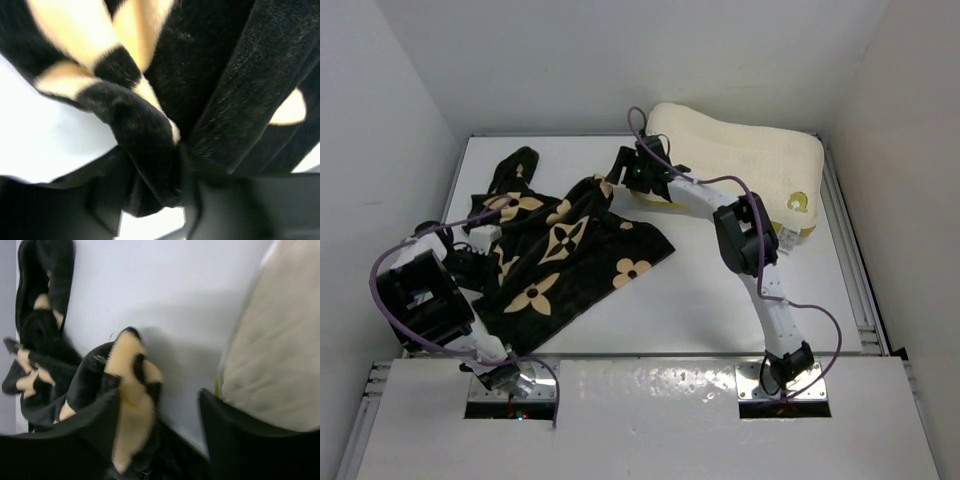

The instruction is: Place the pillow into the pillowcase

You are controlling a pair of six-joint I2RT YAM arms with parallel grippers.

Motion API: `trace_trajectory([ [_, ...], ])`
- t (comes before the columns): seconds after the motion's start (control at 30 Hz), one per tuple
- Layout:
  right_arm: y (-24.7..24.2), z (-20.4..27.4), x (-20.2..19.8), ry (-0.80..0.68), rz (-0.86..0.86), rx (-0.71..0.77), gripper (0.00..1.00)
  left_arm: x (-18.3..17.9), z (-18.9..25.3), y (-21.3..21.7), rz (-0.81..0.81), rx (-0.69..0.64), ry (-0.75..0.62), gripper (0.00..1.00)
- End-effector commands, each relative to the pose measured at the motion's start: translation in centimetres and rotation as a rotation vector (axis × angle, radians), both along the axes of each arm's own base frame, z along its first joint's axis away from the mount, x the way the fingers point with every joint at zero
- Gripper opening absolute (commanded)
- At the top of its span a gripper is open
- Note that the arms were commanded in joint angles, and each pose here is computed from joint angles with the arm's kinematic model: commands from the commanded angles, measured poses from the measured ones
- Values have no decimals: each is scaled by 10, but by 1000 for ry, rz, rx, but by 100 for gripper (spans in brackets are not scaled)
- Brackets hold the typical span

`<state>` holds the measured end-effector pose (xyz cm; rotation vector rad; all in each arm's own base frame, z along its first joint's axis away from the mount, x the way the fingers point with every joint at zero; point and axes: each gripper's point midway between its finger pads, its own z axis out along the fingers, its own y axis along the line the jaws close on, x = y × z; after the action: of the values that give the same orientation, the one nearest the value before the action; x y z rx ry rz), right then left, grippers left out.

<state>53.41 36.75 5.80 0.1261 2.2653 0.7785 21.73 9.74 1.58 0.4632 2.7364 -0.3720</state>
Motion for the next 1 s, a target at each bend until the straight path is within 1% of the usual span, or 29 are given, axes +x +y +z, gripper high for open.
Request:
trace_trajectory([
  [0.0, -35, 45, 39, -129, -67, -7, 71, 4, 34, 3, -73, 32, -63, 45],
  [0.03, -42, 56, 41, -143, -62, -17, 81, 16, 46, 3, -51, 16, -103, 62],
  [0.07, -45, 60, 38, -159, -20, -40, 91, 26, 58, 5, -4, 9, -129, 64],
  [0.1, -54, 62, 36, -159, -2, -56, 98, 50, 88, 18, 16, 40, -211, 78],
  [0.13, -60, 62, 29, -138, 18, -82, 99, 63, 106, 16, 48, 18, -259, 80],
  [0.17, -68, 87, 23, -184, 44, -109, 99, 75, 122, 17, 53, 22, -306, 90],
  [0.2, -80, 70, 7, -138, 54, -151, 99, 85, 141, 16, 47, 36, -361, 90],
  [0.23, -88, 66, -6, -119, 61, -173, 97, 99, 164, 13, 26, 58, -425, 89],
  [0.27, -95, 98, -20, -175, 65, -166, 75, 110, 175, -7, -45, 69, -461, 74],
  [0.3, -108, 52, -54, -77, 84, -192, 35, 113, 182, -23, -106, 84, -484, 1],
  [0.33, -110, 55, -63, -108, 68, -166, 4, 113, 173, -33, -143, 137, -451, 0],
  [0.37, -113, 52, -77, -97, 40, -133, 0, 120, 168, -73, -257, 141, -457, 0],
  [0.4, -119, 33, -112, -55, 47, -139, 0, 121, 155, -88, -302, 143, -428, 0],
  [0.43, -117, 33, -119, -80, 42, -117, 0, 116, 138, -115, -376, 144, -383, 0],
  [0.47, -114, 30, -129, -69, 38, -99, 6, 119, 130, -126, -399, 147, -369, 4],
  [0.5, -107, 21, -148, -51, 64, -105, 27, 121, 113, -138, -423, 143, -319, 24],
  [0.53, -103, 18, -154, -39, 78, -104, 35, 121, 106, -154, -441, 155, -295, 33],
  [0.57, -98, 15, -162, -14, 88, -102, 42, 130, 96, -161, -444, 171, -290, 41],
  [0.6, -92, 13, -170, 7, 96, -110, 61, 136, 91, -166, -446, 194, -299, 50],
  [0.63, -95, 5, -178, 53, 65, -123, 68, 151, 90, -171, -434, 269, -348, 52],
  [0.67, -98, 0, -188, 71, 49, -133, 79, 159, 81, -172, -424, 312, -353, 56],
  [0.7, -103, -4, -191, 83, 11, -136, 82, 166, 78, -172, -405, 373, -365, 57],
  [0.73, -112, -7, -189, 86, -71, -134, 86, 178, 78, -169, -376, 416, -393, 57],
  [0.77, -119, -21, -200, 108, -96, -158, 93, 183, 66, -168, -364, 445, -371, 57],
  [0.8, -124, -25, -202, 119, -133, -171, 99, 190, 67, -164, -319, 476, -376, 56],
  [0.83, -129, -32, -204, 138, -171, -189, 99, 194, 59, -162, -304, 481, -361, 54],
  [0.9, -125, -46, -208, 183, -173, -205, 99, 195, 53, -163, -285, 451, -350, 34],
  [0.93, -116, -64, -213, 256, -163, -174, 99, 193, 51, -164, -288, 437, -340, 24],
  [0.97, -115, -73, -212, 296, -169, -134, 97, 191, 50, -165, -288, 421, -331, 5],
])
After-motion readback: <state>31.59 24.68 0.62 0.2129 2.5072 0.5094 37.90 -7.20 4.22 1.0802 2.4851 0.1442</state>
